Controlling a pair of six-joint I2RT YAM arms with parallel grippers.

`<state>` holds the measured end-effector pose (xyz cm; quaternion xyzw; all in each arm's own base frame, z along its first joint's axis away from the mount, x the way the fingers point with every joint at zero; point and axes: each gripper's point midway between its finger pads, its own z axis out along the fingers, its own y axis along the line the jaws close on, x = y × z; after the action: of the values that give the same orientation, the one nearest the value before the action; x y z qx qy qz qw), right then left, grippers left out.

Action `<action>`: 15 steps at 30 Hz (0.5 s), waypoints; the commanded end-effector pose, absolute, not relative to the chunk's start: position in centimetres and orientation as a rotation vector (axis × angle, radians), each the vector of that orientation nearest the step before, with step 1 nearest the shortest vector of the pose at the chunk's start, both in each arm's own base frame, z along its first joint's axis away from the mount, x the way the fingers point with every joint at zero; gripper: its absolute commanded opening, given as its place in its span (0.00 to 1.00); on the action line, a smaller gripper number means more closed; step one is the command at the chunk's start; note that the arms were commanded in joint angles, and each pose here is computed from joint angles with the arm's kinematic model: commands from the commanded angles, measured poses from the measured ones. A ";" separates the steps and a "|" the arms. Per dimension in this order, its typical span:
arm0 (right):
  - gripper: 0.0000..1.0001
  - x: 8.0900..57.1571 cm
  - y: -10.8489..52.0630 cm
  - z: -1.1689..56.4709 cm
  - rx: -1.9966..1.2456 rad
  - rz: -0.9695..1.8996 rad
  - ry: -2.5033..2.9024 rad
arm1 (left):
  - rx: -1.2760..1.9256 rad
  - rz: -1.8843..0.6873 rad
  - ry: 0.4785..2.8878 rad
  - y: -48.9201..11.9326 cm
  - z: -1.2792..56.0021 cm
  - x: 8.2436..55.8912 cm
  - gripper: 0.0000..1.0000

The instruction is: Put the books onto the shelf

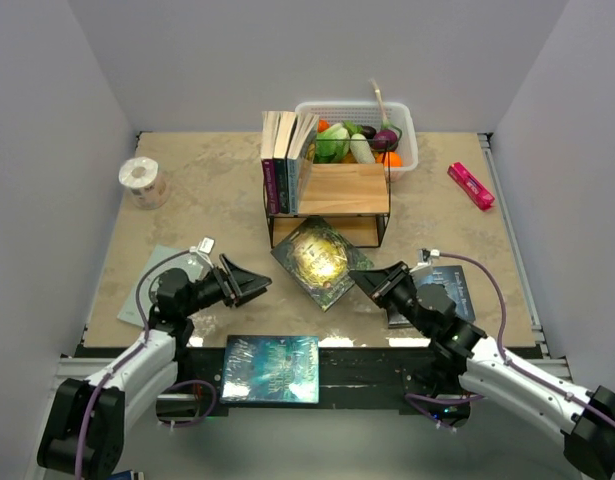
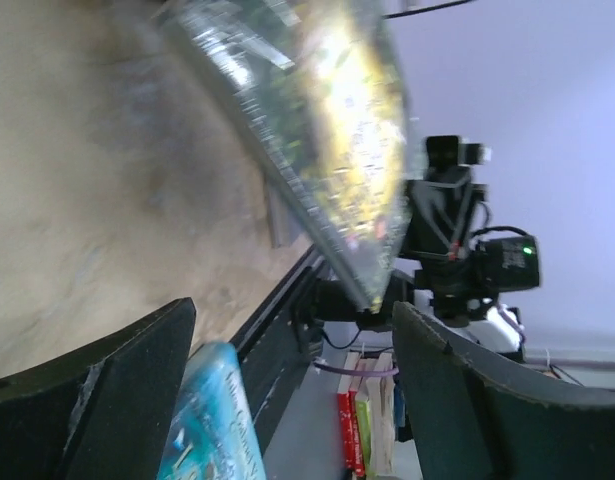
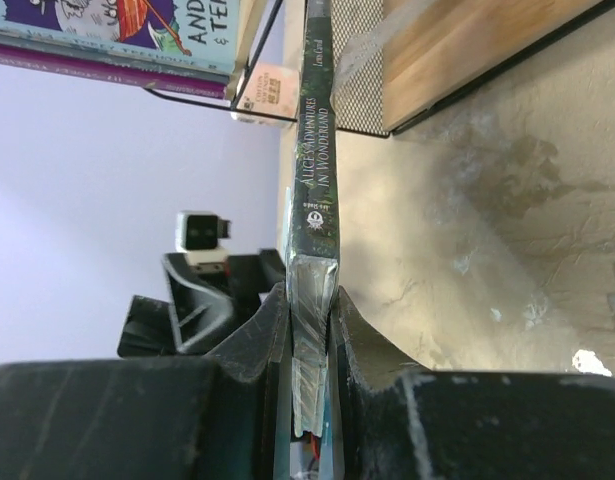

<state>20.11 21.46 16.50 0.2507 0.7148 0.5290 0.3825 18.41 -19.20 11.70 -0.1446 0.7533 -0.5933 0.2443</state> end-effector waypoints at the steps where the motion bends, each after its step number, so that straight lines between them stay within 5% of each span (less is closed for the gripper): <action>1: 0.00 19.8 22.1 20.8 0.634 1.542 1.677 | -0.272 -1.718 1.886 -19.4 13.5 16.7 0.86; 15: 0.00 19.4 23.5 23.1 0.557 1.615 1.672 | -0.309 -1.672 2.009 -19.6 10.5 17.3 0.90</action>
<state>18.80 22.80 13.86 0.2315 0.7490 0.5260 0.3299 19.89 -19.75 13.74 -0.1226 0.7214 -0.6223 0.2780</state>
